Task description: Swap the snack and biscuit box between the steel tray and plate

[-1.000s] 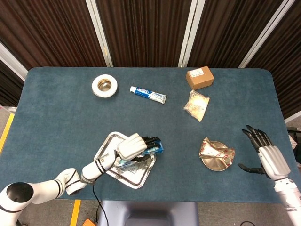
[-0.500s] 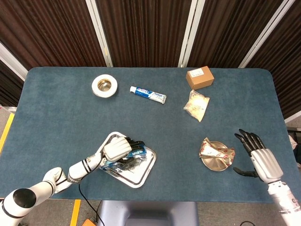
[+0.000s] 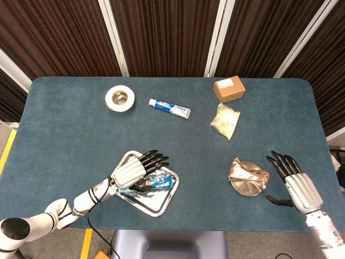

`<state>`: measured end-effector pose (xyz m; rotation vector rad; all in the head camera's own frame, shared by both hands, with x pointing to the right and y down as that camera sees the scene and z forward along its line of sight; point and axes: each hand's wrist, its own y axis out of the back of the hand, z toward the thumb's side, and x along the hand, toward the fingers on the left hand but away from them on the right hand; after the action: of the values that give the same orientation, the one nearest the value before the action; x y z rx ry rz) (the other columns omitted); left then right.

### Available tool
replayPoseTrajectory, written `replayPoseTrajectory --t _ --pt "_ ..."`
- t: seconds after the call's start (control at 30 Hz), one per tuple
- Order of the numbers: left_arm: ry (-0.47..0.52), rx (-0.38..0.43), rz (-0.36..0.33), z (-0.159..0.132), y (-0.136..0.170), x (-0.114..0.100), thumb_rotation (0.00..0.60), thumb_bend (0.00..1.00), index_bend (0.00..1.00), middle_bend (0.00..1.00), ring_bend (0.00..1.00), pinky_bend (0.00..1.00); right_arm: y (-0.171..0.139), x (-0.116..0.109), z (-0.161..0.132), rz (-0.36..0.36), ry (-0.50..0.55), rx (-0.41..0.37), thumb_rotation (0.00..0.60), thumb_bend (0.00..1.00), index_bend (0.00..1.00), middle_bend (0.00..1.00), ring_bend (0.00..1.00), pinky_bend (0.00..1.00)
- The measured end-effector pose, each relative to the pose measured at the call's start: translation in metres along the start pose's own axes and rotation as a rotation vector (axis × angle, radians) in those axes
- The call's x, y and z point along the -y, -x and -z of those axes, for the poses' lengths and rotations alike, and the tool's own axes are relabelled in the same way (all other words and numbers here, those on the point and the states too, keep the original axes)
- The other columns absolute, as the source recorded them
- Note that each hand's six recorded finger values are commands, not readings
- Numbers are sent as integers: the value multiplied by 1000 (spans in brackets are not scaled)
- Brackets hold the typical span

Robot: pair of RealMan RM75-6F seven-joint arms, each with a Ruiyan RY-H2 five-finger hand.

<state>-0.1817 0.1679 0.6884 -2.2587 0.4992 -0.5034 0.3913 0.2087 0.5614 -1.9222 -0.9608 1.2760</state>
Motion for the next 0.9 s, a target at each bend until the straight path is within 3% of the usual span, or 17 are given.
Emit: replayPoseTrajectory --t 0.07,0.17,0.27,0.37,0.47,0.6,0.63,0.73,0.9 --pt "13 -8 -20 -1 4 -6 600 297 0 0 0 0 -1 -1 0 3 -3 -2 577 245 0 0 0 0" --pt "29 -44 -84 2 18 -23 600 416 0 0 0 0 -2 -3 0 20 -27 -2 576 245 0 0 0 0" --pt "16 -148 -158 13 51 -43 600 467 0 0 0 0 -3 -5 1 42 -69 5 565 245 0 0 0 0" --pt "-52 -312 -189 27 96 -57 600 466 0 0 0 0 -6 -5 0 64 -125 16 564 245 0 0 0 0" --pt "-121 -527 -197 31 153 -65 600 455 0 0 0 0 -8 -2 -3 78 -185 27 563 245 0 0 0 0" --pt "-181 -816 -239 11 235 -74 600 448 0 0 0 1 -13 9 -8 74 -255 42 562 245 0 0 0 0" --pt "-205 -854 -249 7 248 -78 600 448 0 0 0 3 -15 12 -10 71 -265 43 561 245 0 0 0 0" --pt "-270 -895 -283 -2 271 -92 600 447 0 0 0 6 -21 18 -16 67 -273 51 560 245 0 0 0 0" --pt "-257 -878 -264 -2 279 -94 600 448 0 0 0 2 -22 18 -16 72 -269 64 561 246 0 0 0 0"
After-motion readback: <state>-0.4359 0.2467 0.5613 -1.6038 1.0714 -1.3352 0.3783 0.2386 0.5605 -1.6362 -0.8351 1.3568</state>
